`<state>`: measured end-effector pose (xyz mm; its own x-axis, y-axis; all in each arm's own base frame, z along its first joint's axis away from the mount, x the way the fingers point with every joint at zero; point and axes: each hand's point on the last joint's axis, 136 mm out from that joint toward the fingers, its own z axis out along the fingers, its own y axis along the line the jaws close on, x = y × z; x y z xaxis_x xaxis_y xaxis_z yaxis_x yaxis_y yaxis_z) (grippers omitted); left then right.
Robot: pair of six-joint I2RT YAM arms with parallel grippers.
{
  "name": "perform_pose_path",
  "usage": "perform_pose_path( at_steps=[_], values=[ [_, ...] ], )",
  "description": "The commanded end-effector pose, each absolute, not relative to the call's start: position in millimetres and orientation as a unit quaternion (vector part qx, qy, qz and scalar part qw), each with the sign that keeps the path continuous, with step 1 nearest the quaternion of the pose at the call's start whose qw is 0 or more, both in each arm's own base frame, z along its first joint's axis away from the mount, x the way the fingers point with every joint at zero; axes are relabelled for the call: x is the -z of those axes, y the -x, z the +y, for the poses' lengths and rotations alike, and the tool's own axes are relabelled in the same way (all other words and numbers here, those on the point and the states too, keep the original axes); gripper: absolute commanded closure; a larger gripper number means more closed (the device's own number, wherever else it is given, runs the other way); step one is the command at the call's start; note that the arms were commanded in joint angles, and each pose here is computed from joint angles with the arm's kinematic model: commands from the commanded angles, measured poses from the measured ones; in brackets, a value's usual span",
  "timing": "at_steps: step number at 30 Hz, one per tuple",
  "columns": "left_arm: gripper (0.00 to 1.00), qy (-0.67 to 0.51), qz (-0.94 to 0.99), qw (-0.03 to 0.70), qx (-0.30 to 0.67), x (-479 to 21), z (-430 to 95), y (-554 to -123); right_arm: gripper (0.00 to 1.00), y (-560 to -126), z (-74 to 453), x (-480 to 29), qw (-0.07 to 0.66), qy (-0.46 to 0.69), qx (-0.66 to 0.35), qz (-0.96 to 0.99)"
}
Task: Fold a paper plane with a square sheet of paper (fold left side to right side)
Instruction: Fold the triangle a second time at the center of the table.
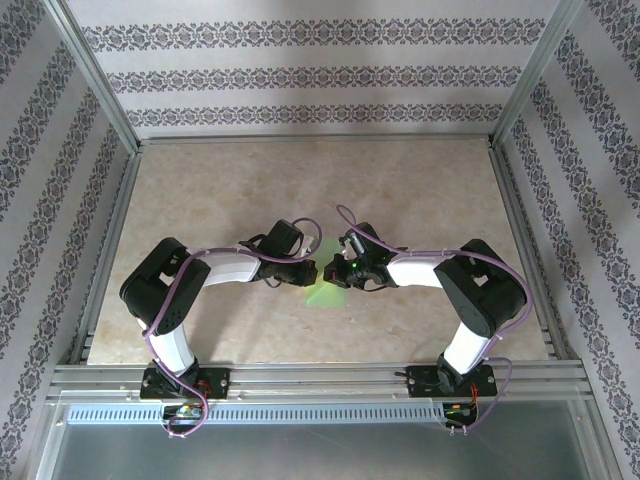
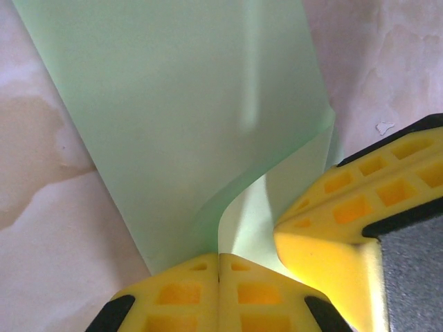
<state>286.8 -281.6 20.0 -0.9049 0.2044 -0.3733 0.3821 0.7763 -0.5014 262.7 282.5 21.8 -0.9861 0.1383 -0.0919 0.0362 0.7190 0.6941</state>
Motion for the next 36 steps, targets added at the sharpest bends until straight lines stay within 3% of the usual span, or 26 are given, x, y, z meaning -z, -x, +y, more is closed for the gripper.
perform_pose_path(
  at_steps=[1,10,22,28,36],
  values=[
    [0.94,-0.158,0.937,0.141,0.279,-10,-273,-288,1.00,-254,275,-6,0.058,-0.042,-0.343,0.937],
    [0.89,-0.157,0.934,0.147,0.286,-16,-276,-290,1.00,-246,267,5,0.040,-0.052,-0.323,0.944],
    [0.73,-0.125,0.921,0.208,0.304,-70,-269,-309,1.00,-240,261,9,0.036,-0.055,-0.315,0.947],
    [0.74,-0.118,0.924,0.199,0.303,-86,-257,-294,1.00,-242,263,7,0.039,-0.052,-0.318,0.946],
    [0.81,-0.082,0.915,0.112,0.378,-85,-274,-254,1.00,-242,264,6,0.040,-0.049,-0.320,0.945]
  ],
)
